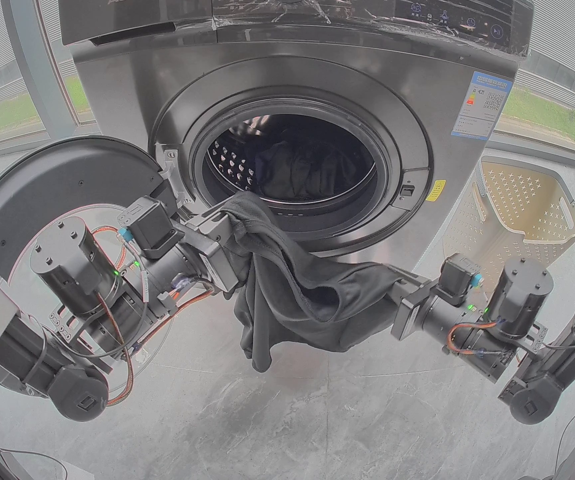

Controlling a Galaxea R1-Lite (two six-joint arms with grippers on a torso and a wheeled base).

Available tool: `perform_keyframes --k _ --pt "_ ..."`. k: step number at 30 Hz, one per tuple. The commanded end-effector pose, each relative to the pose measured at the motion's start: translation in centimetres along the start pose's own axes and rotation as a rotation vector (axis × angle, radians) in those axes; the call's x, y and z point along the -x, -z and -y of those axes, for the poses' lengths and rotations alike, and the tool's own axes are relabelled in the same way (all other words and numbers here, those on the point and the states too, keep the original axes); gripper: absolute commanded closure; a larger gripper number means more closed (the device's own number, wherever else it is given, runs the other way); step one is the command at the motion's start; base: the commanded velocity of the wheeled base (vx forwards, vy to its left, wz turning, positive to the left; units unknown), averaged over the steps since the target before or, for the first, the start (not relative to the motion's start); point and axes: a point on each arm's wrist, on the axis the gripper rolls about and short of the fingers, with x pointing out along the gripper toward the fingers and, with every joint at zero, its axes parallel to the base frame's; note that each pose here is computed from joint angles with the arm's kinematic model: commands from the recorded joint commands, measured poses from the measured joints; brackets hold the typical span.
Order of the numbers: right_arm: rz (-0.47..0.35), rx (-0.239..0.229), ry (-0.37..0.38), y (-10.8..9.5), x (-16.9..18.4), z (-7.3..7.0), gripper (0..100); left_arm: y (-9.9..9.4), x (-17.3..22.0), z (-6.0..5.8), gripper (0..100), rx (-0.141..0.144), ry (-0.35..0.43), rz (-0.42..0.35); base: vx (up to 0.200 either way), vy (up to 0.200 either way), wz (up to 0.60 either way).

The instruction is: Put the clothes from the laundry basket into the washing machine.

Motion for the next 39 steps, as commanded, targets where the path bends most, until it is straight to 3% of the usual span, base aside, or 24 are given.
perform_keyframes --k 1,6,12,21,22,24,29,39 --pt "-0.149 0.001 -0.043 4.1 -0.7 -1.4 0 -1.0 -0.4 0.3 100 -0.002 0.009 0.044 0.000 0.000 0.00" --pt "-0.299 0.020 -0.083 7.6 0.6 -2.4 0 -1.9 -0.2 0.7 100 0.000 0.020 0.071 0.000 0.000 0.00" --pt "-0.368 0.030 -0.124 9.3 1.3 -3.4 0 -2.6 -0.1 0.9 100 -0.001 0.025 0.093 0.000 0.000 0.00" --pt "-0.241 0.012 -0.118 7.9 -2.0 -3.8 0 -2.4 0.0 1.7 100 0.008 0.051 0.082 0.000 0.000 0.00" --pt "-0.184 0.009 -0.120 7.0 -3.3 -4.0 0 -2.4 0.0 1.8 100 0.008 0.054 0.082 0.000 0.000 0.00" --pt "-0.149 0.008 -0.125 6.5 -4.1 -4.2 0 -2.5 0.1 1.9 100 0.008 0.056 0.086 0.000 0.000 0.00" --pt "-0.120 0.016 -0.148 6.4 -5.3 -4.9 0 -3.0 0.3 2.1 100 0.009 0.069 0.101 0.000 0.000 0.00" --pt "-0.066 0.028 -0.136 7.4 -9.0 -4.4 0 -4.0 0.7 2.7 100 0.012 0.093 0.127 0.000 0.000 0.00"
